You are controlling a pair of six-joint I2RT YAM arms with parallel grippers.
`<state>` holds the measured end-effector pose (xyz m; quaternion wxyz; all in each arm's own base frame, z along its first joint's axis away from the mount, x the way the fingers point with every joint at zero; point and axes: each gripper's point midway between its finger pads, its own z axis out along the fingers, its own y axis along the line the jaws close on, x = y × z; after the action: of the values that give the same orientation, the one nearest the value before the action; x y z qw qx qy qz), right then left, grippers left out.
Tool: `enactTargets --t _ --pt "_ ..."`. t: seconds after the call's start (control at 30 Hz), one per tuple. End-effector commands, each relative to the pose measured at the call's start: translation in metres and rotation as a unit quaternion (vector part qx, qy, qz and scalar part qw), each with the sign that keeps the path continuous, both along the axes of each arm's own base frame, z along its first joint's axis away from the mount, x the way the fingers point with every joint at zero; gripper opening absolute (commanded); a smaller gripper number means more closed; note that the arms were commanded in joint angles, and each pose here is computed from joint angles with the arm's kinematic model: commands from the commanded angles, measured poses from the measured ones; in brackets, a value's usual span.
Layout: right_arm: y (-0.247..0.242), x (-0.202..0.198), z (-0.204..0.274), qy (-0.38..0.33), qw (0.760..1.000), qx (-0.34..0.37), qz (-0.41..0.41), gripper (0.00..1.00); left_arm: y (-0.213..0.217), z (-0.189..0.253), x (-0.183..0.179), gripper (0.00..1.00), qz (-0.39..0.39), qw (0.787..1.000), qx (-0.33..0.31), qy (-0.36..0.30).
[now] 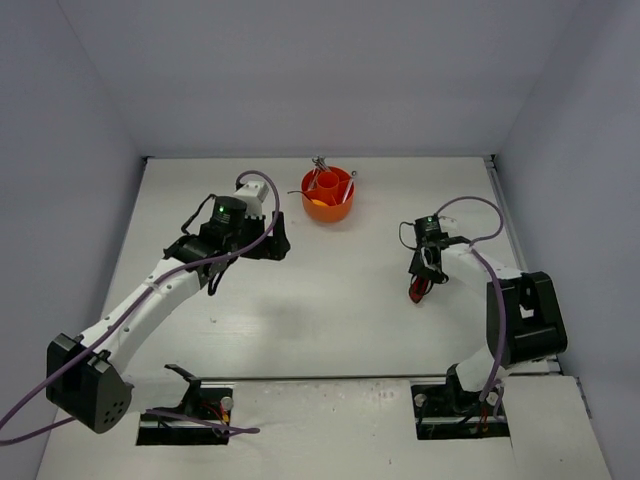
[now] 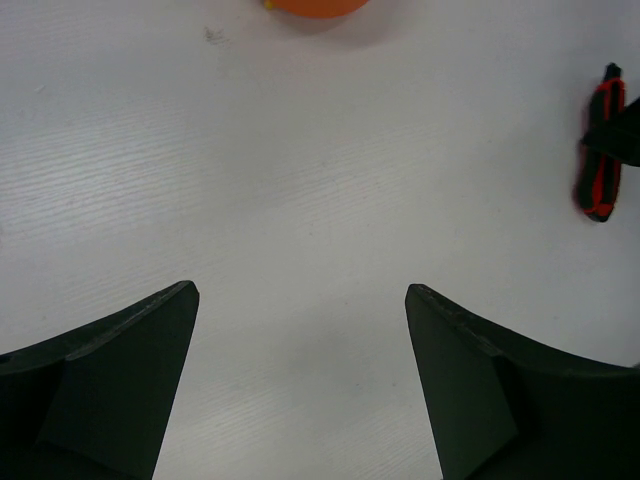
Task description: Sort the tools into containers
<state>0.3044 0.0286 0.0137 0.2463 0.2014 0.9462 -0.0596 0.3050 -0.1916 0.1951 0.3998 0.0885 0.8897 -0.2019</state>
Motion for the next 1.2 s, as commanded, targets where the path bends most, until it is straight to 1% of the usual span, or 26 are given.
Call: enactTargets --t 0.0,0.07,0.1,0.17,0.23,0.33,0.43,0.47,0.57,0.63,0.77,0.9,1.1,1.17 --pt "0.051 0.045 0.096 -0.140 0.976 -0.037 0.162 0.00 -0.033 0.074 0.010 0.82 -0.041 0.993 -0.093 -0.060" --pt "0.080 0.052 0.137 -0.201 0.954 -0.025 0.223 0.00 -0.044 0.094 0.014 0.82 -0.056 0.990 -0.114 -0.067" --pt "0.092 0.050 0.147 -0.214 0.942 -0.019 0.256 0.00 -0.049 0.101 0.014 0.82 -0.065 0.988 -0.125 -0.067" --pt "0.127 0.048 0.191 -0.283 0.899 0.012 0.333 0.00 -0.064 0.122 0.014 0.82 -0.092 0.981 -0.158 -0.068" --pt "0.152 0.043 0.225 -0.333 0.859 0.027 0.387 0.00 -0.080 0.141 0.010 0.82 -0.122 0.970 -0.199 -0.064" --pt "0.174 0.035 0.257 -0.368 0.819 0.046 0.438 0.00 -0.096 0.164 0.009 0.82 -0.141 0.956 -0.249 -0.059" --pt "0.192 0.031 0.280 -0.389 0.790 0.059 0.470 0.00 -0.106 0.187 0.010 0.82 -0.157 0.941 -0.290 -0.071" --pt "0.196 0.029 0.285 -0.394 0.783 0.062 0.478 0.00 -0.109 0.188 0.010 0.82 -0.159 0.940 -0.295 -0.068" --pt "0.208 0.025 0.298 -0.406 0.765 0.070 0.494 0.00 -0.114 0.193 0.015 0.82 -0.158 0.937 -0.302 -0.075" --pt "0.213 0.023 0.302 -0.410 0.759 0.072 0.501 0.00 -0.118 0.194 0.019 0.82 -0.157 0.935 -0.310 -0.072" --pt "0.221 0.020 0.305 -0.412 0.750 0.074 0.511 0.00 -0.126 0.191 0.020 0.82 -0.154 0.933 -0.320 -0.057" --pt "0.229 0.018 0.306 -0.413 0.744 0.077 0.520 0.00 -0.132 0.194 0.027 0.81 -0.151 0.929 -0.334 -0.058" --pt "0.232 0.020 0.304 -0.412 0.741 0.074 0.525 0.00 -0.142 0.195 0.027 0.67 -0.156 0.930 -0.327 -0.054" --pt "0.233 0.020 0.305 -0.413 0.740 0.073 0.525 0.00 -0.143 0.185 0.026 0.63 -0.152 0.939 -0.306 -0.042"
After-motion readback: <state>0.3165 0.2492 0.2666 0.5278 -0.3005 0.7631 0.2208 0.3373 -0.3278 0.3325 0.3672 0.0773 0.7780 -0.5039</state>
